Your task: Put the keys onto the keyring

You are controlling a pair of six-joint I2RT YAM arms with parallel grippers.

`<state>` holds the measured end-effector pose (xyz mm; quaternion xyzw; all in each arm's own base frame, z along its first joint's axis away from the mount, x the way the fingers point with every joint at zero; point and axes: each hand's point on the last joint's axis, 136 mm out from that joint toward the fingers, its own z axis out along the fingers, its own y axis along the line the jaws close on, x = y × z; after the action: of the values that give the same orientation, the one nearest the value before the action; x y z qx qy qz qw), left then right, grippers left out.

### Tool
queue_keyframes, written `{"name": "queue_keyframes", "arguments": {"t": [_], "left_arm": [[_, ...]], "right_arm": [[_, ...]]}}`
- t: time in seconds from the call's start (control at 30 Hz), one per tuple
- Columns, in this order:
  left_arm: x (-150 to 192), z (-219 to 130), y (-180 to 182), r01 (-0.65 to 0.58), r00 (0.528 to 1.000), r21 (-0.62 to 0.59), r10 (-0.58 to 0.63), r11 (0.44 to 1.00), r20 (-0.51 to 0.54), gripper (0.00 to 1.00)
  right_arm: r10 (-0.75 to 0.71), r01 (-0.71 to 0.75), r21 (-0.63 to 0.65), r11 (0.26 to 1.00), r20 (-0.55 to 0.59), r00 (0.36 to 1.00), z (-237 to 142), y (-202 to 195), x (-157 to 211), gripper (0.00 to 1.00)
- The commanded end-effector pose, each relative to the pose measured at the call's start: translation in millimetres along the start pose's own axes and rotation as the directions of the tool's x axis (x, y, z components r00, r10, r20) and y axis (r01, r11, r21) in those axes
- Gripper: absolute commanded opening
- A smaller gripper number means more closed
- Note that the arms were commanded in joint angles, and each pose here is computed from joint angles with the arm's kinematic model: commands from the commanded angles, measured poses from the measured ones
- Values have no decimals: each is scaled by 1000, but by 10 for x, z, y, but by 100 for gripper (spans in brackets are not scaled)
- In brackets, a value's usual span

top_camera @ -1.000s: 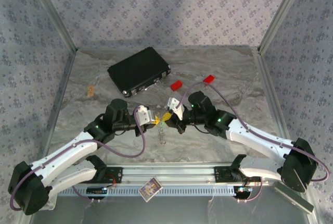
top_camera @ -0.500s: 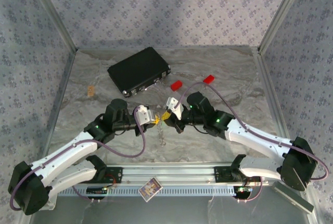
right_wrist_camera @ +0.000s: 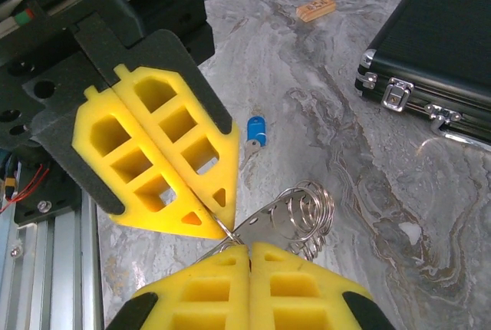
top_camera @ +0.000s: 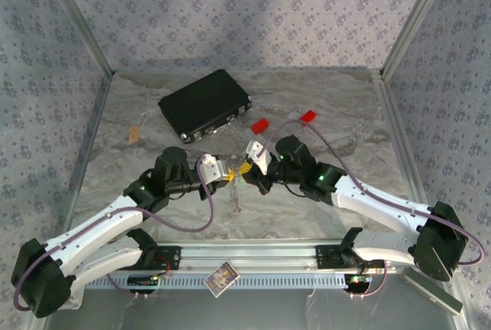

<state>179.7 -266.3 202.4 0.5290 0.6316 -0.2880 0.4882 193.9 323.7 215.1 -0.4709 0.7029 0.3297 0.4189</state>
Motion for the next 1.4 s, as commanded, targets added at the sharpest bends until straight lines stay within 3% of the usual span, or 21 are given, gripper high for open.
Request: {"name": "queue_keyframes", "arguments": {"t": [0.0,0.3,1.1,1.3,1.37], "left_arm": [[-248,-48,-23,-8,995,-10,9,1000,101,0],[-311,-56,46,81,982,-50,-71,995,176,0],[-234,-68,150,156,977,-114,-137,981,165,0],[-131,-91,224,193,978,-167,-175,967,118,0],[-89,-119,256,192,980,-195,-177,962,91,0]], "right_arm": [[16,-17,45,999,24,1000,-8,-83,-54,0],[15,-17,44,999,54,998,17,-93,-115,0],[15,-19,52,998,73,997,-8,-120,-102,0],[87,-82,212,974,-14,996,-80,-408,170,0],[175,-153,294,944,-51,983,-140,-570,327,14]]}}
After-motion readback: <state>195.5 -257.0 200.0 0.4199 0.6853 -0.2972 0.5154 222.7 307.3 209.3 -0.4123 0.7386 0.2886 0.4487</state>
